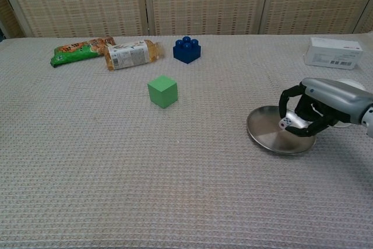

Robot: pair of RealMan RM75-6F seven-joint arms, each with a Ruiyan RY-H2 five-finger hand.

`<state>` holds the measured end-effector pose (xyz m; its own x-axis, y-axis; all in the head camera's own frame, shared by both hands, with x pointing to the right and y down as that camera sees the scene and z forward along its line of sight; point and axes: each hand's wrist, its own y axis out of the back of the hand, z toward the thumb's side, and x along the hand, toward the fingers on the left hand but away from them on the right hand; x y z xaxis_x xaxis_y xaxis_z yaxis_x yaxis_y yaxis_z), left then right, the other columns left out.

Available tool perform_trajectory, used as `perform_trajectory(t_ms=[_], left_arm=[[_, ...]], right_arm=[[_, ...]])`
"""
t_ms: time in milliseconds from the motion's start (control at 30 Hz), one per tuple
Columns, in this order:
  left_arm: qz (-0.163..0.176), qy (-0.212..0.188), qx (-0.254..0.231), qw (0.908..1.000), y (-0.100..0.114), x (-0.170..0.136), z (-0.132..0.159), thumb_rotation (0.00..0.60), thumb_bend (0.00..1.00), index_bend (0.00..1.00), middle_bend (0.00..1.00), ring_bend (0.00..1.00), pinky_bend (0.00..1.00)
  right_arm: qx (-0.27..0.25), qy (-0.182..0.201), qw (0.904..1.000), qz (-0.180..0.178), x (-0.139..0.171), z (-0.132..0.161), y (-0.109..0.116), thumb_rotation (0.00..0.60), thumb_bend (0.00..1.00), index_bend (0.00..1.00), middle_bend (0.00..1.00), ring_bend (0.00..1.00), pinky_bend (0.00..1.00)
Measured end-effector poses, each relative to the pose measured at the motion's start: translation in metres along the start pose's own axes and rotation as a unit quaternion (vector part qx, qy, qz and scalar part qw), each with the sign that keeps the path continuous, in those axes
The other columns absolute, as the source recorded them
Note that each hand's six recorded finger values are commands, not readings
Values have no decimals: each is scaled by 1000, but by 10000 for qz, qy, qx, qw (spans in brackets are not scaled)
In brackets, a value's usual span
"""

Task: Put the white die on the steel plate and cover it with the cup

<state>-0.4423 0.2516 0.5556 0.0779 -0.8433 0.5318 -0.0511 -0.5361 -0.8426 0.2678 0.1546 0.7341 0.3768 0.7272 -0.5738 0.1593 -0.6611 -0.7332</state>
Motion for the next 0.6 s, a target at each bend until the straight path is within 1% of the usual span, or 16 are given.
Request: perform_trajectory(t_ms=[267, 367, 433, 467, 500, 533, 600], left_arm=[[6, -9, 0, 10000, 0, 0, 0, 600, 441, 149, 284, 345, 472], [4, -2, -2, 10000, 0, 0, 0, 600, 441, 149, 284, 345, 472], [-4, 11, -6, 10000, 0, 0, -1, 600, 440, 149, 284, 345, 472], [-9, 14, -6, 10000, 0, 0, -1, 600, 440, 149, 284, 345, 472], [-11, 15, -5, 10000, 0, 0, -1, 600, 440, 149, 285, 345, 472], [-9, 13, -5, 10000, 0, 0, -1, 600, 440, 149, 284, 345, 472], [-7, 3, 1, 10000, 0, 0, 0, 600, 440, 149, 284, 345, 472]], right_arm=[[56, 125, 9999, 18, 5, 5, 0, 600, 208, 417, 925, 790, 936], [76, 182, 9998, -54, 7, 8, 3, 600, 198, 405, 925, 779, 934], [140, 265, 9993, -204, 10, 10, 7, 600, 190, 403, 917, 713, 924], [189, 312, 9989, -298, 11, 11, 10, 600, 187, 403, 890, 661, 910], [250, 364, 9982, -410, 13, 13, 14, 600, 184, 403, 839, 598, 879], [349, 435, 9967, -583, 16, 15, 19, 600, 181, 403, 750, 516, 813], [526, 529, 9933, -880, 22, 17, 28, 600, 179, 403, 571, 363, 606]])
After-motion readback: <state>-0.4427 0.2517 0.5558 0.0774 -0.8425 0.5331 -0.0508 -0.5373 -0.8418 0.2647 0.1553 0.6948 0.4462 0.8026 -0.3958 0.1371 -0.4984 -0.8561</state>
